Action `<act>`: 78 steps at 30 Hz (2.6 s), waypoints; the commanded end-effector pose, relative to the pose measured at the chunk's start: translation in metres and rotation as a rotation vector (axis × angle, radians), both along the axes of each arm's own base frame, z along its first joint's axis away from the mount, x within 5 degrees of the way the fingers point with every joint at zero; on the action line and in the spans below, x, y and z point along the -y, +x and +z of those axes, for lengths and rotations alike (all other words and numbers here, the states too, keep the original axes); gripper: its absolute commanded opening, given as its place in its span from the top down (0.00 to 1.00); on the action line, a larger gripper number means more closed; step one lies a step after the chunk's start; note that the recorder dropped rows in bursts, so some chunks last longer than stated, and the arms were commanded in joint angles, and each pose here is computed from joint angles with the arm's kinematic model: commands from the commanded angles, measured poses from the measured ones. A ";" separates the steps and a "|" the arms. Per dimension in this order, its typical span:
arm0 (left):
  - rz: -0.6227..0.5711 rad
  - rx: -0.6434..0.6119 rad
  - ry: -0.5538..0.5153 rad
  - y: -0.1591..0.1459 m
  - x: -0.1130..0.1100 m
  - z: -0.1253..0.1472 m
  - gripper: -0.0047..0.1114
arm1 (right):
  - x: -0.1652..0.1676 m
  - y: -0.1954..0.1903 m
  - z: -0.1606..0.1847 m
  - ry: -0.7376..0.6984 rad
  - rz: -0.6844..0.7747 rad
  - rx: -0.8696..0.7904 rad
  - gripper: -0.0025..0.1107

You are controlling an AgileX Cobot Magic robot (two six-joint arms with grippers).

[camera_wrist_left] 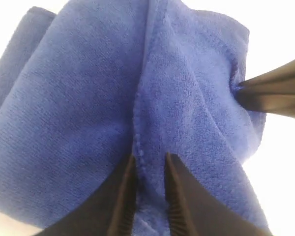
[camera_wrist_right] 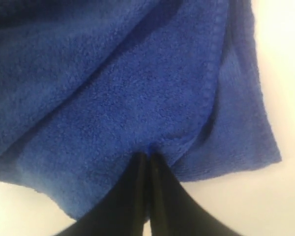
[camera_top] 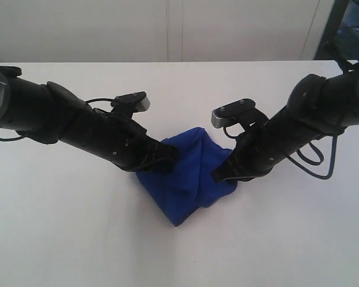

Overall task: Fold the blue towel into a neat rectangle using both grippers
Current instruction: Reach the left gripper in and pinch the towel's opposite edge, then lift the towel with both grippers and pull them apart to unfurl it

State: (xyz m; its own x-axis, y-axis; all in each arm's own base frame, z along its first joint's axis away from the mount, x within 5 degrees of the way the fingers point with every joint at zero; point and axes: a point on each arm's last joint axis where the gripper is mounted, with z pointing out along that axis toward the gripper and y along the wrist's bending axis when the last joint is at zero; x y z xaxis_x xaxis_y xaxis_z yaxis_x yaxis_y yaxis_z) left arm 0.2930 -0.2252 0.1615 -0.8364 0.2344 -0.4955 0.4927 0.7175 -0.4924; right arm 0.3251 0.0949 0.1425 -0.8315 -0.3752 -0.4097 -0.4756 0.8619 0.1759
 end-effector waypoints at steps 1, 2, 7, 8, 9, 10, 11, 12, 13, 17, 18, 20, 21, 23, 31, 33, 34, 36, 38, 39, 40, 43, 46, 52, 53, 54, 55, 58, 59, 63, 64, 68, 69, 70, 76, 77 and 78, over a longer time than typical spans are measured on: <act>-0.010 0.001 -0.026 -0.002 0.003 0.007 0.75 | 0.003 0.000 -0.001 0.001 -0.016 -0.004 0.98; -0.010 0.001 -0.026 -0.002 0.003 0.007 0.78 | 0.003 0.000 -0.001 0.001 -0.016 -0.004 0.98; -0.033 0.016 -0.006 -0.003 0.003 0.006 0.96 | 0.003 0.002 -0.001 -0.002 -0.029 0.013 0.98; -0.038 0.015 -0.007 -0.003 0.003 0.006 0.96 | 0.003 0.002 -0.001 0.000 -0.042 0.015 0.98; -0.042 0.019 -0.006 -0.003 0.003 0.006 0.96 | 0.004 0.003 -0.001 0.001 -0.057 0.019 0.98; -0.042 0.019 -0.006 -0.003 0.003 0.006 0.96 | 0.004 0.004 0.000 0.004 -0.071 0.020 0.98; -0.042 0.019 -0.006 -0.003 0.003 0.006 0.96 | 0.004 0.004 0.000 0.005 -0.082 0.025 0.98; -0.047 0.022 -0.006 -0.003 0.003 0.007 0.96 | 0.004 0.004 0.001 0.004 -0.082 0.028 0.98; -0.057 0.031 0.000 -0.004 0.002 0.008 0.96 | 0.004 0.004 0.004 0.005 -0.081 0.036 0.98; -0.154 0.100 0.028 -0.012 -0.001 0.027 0.96 | 0.005 0.003 0.023 0.018 -0.093 0.094 0.98; -0.191 0.110 0.031 -0.015 -0.002 0.032 0.96 | 0.006 0.002 0.030 0.022 -0.097 0.112 0.98; -0.277 0.148 0.054 -0.024 -0.006 0.046 0.96 | 0.007 -0.001 0.043 0.020 -0.090 0.153 0.98; -0.311 0.170 0.069 -0.028 -0.009 0.053 0.96 | 0.007 -0.002 0.051 0.020 -0.086 0.174 0.98; -0.343 0.188 0.091 -0.036 -0.014 0.067 0.96 | 0.009 -0.007 0.066 0.017 -0.085 0.211 0.98; -0.366 0.242 0.124 -0.059 -0.032 0.110 0.96 | 0.014 -0.022 0.100 0.018 -0.096 0.280 0.98; -0.376 0.251 0.121 -0.063 -0.034 0.115 0.96 | 0.014 -0.024 0.104 0.017 -0.090 0.285 0.98; -0.385 0.255 0.127 -0.065 -0.035 0.117 0.96 | 0.015 -0.026 0.106 0.012 -0.083 0.289 0.98; -0.380 0.261 0.142 -0.069 -0.039 0.123 0.96 | 0.016 -0.030 0.114 0.008 -0.072 0.312 0.98; -0.374 0.271 0.176 -0.075 -0.046 0.130 0.96 | 0.018 -0.036 0.127 0.007 -0.068 0.348 0.98; -0.376 0.276 0.192 -0.077 -0.049 0.133 0.96 | 0.019 -0.041 0.134 0.005 -0.067 0.369 0.98; -0.374 0.288 0.216 -0.080 -0.053 0.137 0.96 | 0.021 -0.046 0.142 0.004 -0.068 0.388 0.98; -0.366 0.319 0.275 -0.089 -0.065 0.149 0.96 | 0.023 -0.063 0.159 0.008 -0.047 0.403 0.98; -0.355 0.343 0.308 -0.096 -0.073 0.156 0.96 | 0.024 -0.078 0.169 0.014 -0.019 0.377 0.98; -0.234 0.354 0.397 -0.103 -0.091 0.168 0.96 | 0.035 -0.093 0.171 -0.072 -0.057 0.345 0.98; -0.211 0.352 0.420 -0.105 -0.096 0.170 0.96 | 0.039 -0.095 0.172 -0.106 -0.072 0.338 0.98; -0.190 0.350 0.445 -0.107 -0.100 0.172 0.96 | 0.042 -0.099 0.173 -0.128 -0.107 0.319 0.98; -0.173 0.350 0.466 -0.110 -0.105 0.174 0.96 | 0.046 -0.102 0.175 -0.155 -0.128 0.319 0.98; -0.107 0.369 0.544 -0.118 -0.121 0.183 0.96 | 0.054 -0.112 0.183 -0.175 -0.204 0.326 0.98; -0.074 0.378 0.568 -0.122 -0.127 0.187 0.96 | 0.055 -0.117 0.187 -0.173 -0.211 0.336 0.98; -0.021 0.411 0.580 -0.140 -0.143 0.201 0.96 | 0.059 -0.136 0.202 -0.164 -0.218 0.389 0.98; -0.012 0.417 0.573 -0.144 -0.146 0.203 0.96 | 0.061 -0.142 0.206 -0.160 -0.229 0.406 0.98; 0.024 0.455 0.539 -0.164 -0.158 0.215 0.96 | 0.068 -0.164 0.219 -0.157 -0.271 0.450 0.98; 0.042 0.458 0.526 -0.170 -0.162 0.218 0.96 | 0.070 -0.171 0.222 -0.151 -0.278 0.457 0.98; 0.054 0.462 0.517 -0.177 -0.166 0.221 0.96 | 0.071 -0.177 0.224 -0.146 -0.284 0.463 0.98; 0.079 0.493 0.437 -0.226 -0.193 0.232 0.96 | 0.084 -0.236 0.241 -0.112 -0.312 0.542 0.98; 0.082 0.513 0.424 -0.232 -0.196 0.234 0.96 | 0.086 -0.244 0.244 -0.107 -0.315 0.556 0.98; 0.088 0.529 0.414 -0.236 -0.199 0.235 0.96 | 0.087 -0.251 0.245 -0.104 -0.317 0.563 0.98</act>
State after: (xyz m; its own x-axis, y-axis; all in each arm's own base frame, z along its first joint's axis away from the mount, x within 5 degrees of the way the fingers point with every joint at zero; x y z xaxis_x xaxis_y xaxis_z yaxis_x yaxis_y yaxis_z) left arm 0.0728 -0.0343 0.3927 -0.5503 0.4602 -0.6967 0.5225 0.8406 0.1425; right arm 0.0927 0.0133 0.3841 -0.5924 -0.2207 -0.7749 -0.2103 0.9708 -0.1157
